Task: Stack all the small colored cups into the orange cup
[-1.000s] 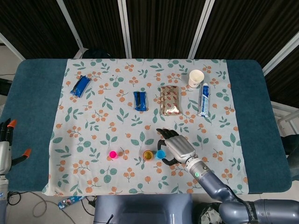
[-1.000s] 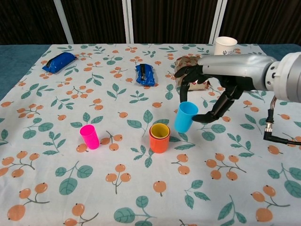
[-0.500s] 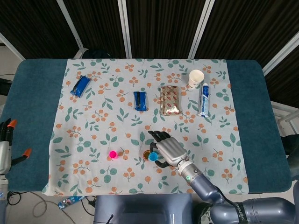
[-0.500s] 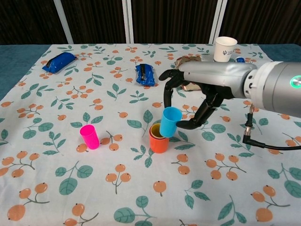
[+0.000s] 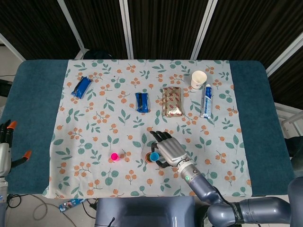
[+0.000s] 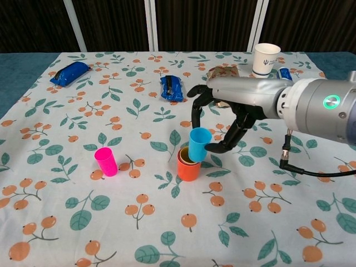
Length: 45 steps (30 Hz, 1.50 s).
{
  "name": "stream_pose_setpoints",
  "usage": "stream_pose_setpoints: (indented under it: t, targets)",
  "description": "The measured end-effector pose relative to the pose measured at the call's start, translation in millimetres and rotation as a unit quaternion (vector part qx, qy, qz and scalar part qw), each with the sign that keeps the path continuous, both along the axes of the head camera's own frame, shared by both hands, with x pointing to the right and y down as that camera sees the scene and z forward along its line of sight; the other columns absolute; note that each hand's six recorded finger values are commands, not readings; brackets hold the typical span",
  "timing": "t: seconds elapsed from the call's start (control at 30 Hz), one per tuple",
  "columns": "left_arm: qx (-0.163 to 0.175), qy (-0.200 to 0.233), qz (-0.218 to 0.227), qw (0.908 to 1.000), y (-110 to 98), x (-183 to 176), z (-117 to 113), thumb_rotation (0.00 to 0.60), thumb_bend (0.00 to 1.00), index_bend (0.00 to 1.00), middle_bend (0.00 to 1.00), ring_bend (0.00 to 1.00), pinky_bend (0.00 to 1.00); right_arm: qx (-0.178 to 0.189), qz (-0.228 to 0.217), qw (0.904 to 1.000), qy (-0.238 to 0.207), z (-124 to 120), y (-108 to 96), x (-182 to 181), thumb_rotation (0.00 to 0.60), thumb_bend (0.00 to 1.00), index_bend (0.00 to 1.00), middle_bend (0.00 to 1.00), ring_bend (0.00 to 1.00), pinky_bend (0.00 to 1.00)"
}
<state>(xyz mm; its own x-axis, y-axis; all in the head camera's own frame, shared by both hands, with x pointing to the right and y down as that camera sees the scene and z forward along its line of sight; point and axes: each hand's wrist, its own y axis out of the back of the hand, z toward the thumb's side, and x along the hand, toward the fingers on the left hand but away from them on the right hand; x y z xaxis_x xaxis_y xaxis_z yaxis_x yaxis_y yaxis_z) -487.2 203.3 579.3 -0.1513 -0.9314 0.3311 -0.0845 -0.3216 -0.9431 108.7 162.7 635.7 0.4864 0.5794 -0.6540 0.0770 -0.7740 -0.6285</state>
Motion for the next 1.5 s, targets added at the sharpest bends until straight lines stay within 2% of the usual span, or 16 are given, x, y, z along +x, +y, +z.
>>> stream_pose_setpoints:
  t: [0.07, 0.13, 0.23, 0.37, 0.53, 0.73, 0.93, 1.13, 1.3, 1.5]
  targets:
    - [0.000, 0.000, 0.000, 1.0000, 0, 0, 0, 0.600, 0.18, 0.00, 0.00, 0.00, 0.00, -0.006, 0.000, 1.0000, 0.000, 2, 2, -1, 0.600, 0.40, 0.46, 0.00, 0.00, 0.12]
    - [0.000, -0.001, 0.001, 1.0000, 0, 0, 0, 0.600, 0.18, 0.00, 0.00, 0.00, 0.00, -0.008, -0.001, 1.0000, 0.001, 3, 4, -1, 0.600, 0.40, 0.39, 0.00, 0.00, 0.12]
    - [-0.001, -0.001, 0.000, 1.0000, 0, 0, 1, 0.600, 0.18, 0.00, 0.00, 0.00, 0.00, -0.010, -0.003, 0.9999, 0.003, 5, 5, -1, 0.600, 0.40, 0.24, 0.00, 0.00, 0.12]
    - [-0.001, -0.001, -0.001, 1.0000, 0, -1, 1, 0.600, 0.18, 0.00, 0.00, 0.00, 0.00, -0.012, -0.005, 0.9999, 0.009, 6, 7, 1, 0.600, 0.40, 0.13, 0.00, 0.00, 0.12]
    - [-0.002, -0.001, 0.001, 1.0000, 0, 0, 1, 0.600, 0.18, 0.00, 0.00, 0.00, 0.00, -0.017, -0.007, 0.9997, 0.018, 4, 7, 9, 0.600, 0.38, 0.11, 0.00, 0.00, 0.12]
    - [-0.002, -0.001, 0.003, 1.0000, 1, 1, 1, 0.600, 0.18, 0.00, 0.00, 0.00, 0.00, -0.007, 0.014, 0.9994, 0.032, -2, 1, 33, 0.600, 0.39, 0.11, 0.00, 0.00, 0.12]
    - [-0.005, 0.000, 0.007, 1.0000, 2, 3, 2, 0.600, 0.18, 0.00, 0.00, 0.00, 0.00, 0.027, 0.041, 0.9967, 0.064, -14, 0, 80, 0.600, 0.39, 0.11, 0.00, 0.00, 0.12]
    - [-0.015, 0.008, 0.021, 0.9996, 4, 9, 4, 0.600, 0.18, 0.00, 0.00, 0.00, 0.00, 0.072, 0.102, 0.9872, 0.099, -29, 9, 153, 0.600, 0.39, 0.11, 0.00, 0.00, 0.12]
    - [-0.030, 0.014, 0.045, 0.9984, 3, 17, 6, 0.600, 0.14, 0.01, 0.00, 0.00, 0.00, 0.120, 0.150, 0.9746, 0.116, -49, 27, 217, 0.600, 0.39, 0.11, 0.00, 0.00, 0.11]
    - [-0.063, 0.009, 0.117, 0.9911, -11, 43, 14, 0.600, 0.13, 0.04, 0.00, 0.00, 0.00, 0.135, 0.200, 0.9619, 0.129, -60, 63, 274, 0.600, 0.38, 0.11, 0.00, 0.00, 0.11]
